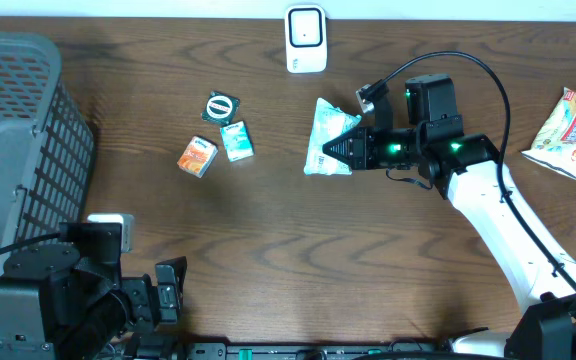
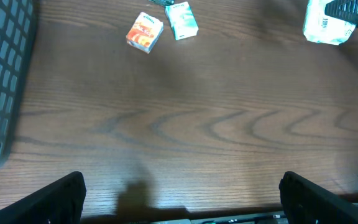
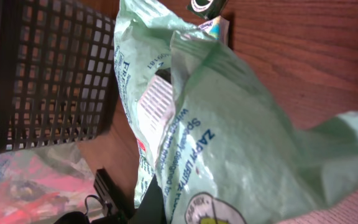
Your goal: Scan the item barcode
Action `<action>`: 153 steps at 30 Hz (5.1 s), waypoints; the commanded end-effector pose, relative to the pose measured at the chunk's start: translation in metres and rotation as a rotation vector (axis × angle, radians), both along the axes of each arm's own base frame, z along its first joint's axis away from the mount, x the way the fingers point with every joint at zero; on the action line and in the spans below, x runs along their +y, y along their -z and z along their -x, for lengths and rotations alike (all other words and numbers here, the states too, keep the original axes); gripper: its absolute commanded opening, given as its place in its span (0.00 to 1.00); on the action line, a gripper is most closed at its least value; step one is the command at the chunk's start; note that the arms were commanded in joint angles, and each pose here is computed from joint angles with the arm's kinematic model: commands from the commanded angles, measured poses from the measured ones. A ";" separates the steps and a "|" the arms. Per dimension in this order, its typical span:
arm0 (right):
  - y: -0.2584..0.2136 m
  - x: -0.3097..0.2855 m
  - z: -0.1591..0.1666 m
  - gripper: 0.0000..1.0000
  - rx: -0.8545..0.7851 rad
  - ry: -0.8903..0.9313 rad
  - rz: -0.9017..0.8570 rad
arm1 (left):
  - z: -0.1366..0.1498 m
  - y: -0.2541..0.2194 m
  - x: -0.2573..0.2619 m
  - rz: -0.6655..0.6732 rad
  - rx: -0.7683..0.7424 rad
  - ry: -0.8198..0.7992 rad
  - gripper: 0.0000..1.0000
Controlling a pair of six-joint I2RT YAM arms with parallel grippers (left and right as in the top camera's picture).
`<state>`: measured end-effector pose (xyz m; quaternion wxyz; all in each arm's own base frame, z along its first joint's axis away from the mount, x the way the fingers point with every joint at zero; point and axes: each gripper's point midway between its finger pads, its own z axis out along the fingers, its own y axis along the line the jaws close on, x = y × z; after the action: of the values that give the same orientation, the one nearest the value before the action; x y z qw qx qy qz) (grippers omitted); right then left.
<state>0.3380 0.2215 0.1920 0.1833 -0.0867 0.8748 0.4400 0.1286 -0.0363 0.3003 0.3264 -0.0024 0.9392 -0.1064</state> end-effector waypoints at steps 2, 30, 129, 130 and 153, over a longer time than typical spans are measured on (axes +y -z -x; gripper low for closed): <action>-0.006 0.002 0.001 0.01 -0.028 -0.009 0.010 | -0.001 0.000 0.002 -0.004 0.000 -0.010 0.98; 0.105 -0.215 0.012 0.02 0.110 0.388 1.355 | -0.001 0.000 0.002 -0.004 0.000 -0.010 0.98; 0.131 -0.035 -0.007 0.54 0.121 0.050 0.755 | -0.001 0.000 0.002 -0.004 0.000 -0.010 0.98; 0.133 -0.045 -0.008 0.60 0.122 0.099 0.815 | -0.001 0.000 0.002 -0.004 0.000 -0.010 0.98; 0.165 -0.061 0.004 0.88 0.265 0.036 0.390 | -0.001 0.000 0.002 -0.004 0.000 -0.010 0.98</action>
<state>0.3469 0.1482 0.0336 0.0779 -0.0418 0.9723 0.2165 0.1286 -0.0363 0.3004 0.3266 -0.0024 0.9391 -0.1064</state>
